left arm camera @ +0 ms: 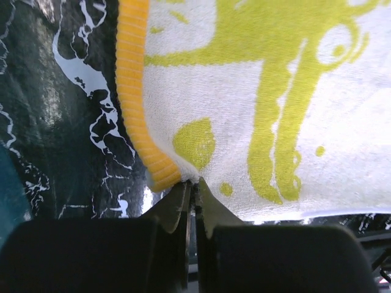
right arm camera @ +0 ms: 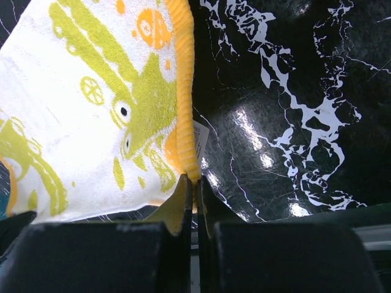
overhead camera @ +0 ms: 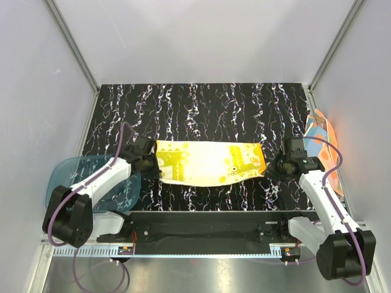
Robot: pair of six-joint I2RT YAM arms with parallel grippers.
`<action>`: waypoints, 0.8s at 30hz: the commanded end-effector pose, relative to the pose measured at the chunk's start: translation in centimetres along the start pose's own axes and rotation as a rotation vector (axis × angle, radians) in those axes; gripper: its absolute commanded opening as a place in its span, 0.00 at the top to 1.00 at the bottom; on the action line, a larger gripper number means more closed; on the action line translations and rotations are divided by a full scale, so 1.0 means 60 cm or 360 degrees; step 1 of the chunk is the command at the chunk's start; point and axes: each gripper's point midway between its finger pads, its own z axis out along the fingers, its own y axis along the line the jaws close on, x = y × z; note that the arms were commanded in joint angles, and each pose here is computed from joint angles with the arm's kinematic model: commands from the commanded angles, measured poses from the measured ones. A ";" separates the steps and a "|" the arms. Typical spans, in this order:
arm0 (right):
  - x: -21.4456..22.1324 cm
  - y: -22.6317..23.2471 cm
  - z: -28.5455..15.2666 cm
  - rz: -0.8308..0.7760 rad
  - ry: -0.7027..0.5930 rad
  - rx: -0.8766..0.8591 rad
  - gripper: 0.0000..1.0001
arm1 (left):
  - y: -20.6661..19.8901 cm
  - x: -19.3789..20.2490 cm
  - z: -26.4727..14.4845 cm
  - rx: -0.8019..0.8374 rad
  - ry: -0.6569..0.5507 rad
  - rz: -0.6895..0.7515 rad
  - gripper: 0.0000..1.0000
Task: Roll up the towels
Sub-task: Fold the towel
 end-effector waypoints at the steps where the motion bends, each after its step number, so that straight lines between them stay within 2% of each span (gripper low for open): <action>1: -0.029 0.017 -0.018 -0.0038 -0.0079 -0.0020 1.00 | -0.027 -0.045 -0.048 0.0034 -0.0126 0.0073 0.94; 12: -0.086 0.056 0.035 -0.0133 -0.0057 0.0044 1.00 | -0.073 -0.110 -0.073 0.0026 -0.0109 0.0164 0.96; 24: -0.140 0.088 0.090 -0.0197 -0.0021 0.0115 1.00 | -0.064 -0.174 -0.043 -0.0033 -0.0050 0.0114 0.97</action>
